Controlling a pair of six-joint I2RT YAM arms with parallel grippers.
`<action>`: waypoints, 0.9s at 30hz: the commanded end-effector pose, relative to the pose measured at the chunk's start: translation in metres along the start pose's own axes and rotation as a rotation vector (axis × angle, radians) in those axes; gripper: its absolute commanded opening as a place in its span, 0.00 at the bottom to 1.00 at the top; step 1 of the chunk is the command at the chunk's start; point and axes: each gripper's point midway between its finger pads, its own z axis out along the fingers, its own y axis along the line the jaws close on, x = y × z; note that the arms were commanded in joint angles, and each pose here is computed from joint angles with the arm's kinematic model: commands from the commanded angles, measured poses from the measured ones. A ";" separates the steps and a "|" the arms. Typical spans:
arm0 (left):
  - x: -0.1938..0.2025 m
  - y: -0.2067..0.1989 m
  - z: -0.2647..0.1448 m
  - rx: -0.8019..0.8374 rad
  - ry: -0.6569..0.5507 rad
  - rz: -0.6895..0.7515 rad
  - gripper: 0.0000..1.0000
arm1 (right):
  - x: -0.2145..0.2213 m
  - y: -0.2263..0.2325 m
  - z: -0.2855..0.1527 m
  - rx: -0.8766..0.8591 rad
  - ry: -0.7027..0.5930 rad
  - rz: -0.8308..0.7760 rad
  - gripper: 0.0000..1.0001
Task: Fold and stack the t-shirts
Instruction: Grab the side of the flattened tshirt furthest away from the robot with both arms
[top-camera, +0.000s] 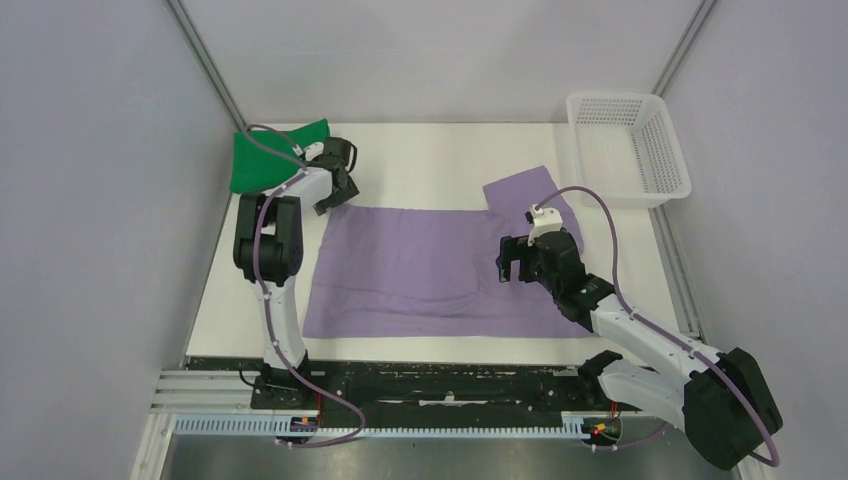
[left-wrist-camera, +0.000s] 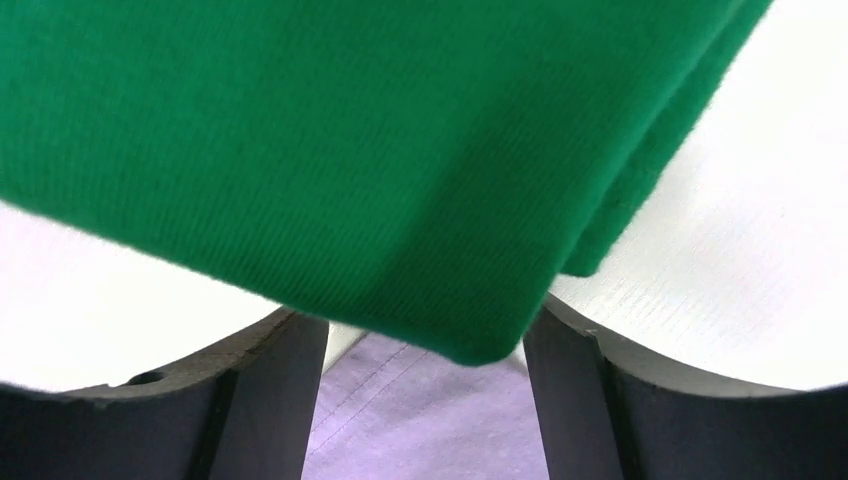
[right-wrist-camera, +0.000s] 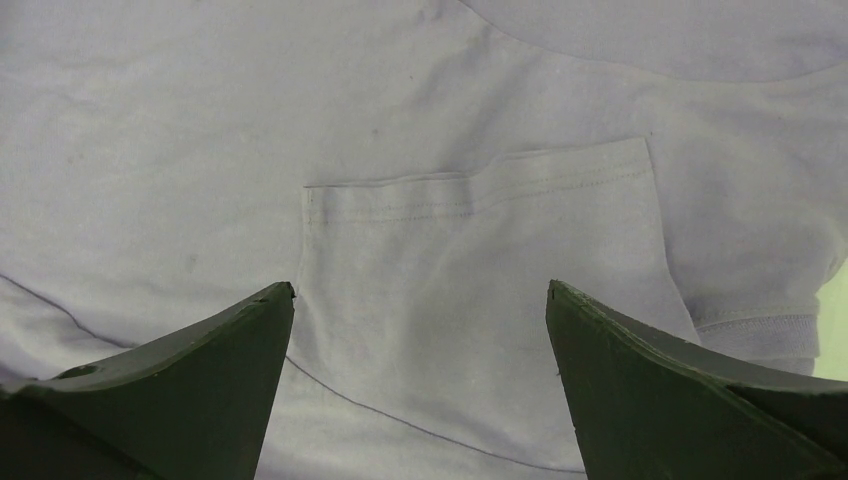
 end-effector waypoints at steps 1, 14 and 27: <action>-0.011 -0.009 0.004 0.006 -0.024 0.006 0.75 | -0.019 0.002 0.000 -0.005 -0.065 -0.008 0.99; 0.025 0.009 -0.008 -0.048 0.063 0.024 0.58 | -0.020 -0.003 -0.004 0.014 -0.086 -0.004 0.99; 0.027 0.011 -0.008 -0.084 0.068 0.069 0.05 | -0.025 -0.021 0.002 0.136 -0.089 0.010 0.99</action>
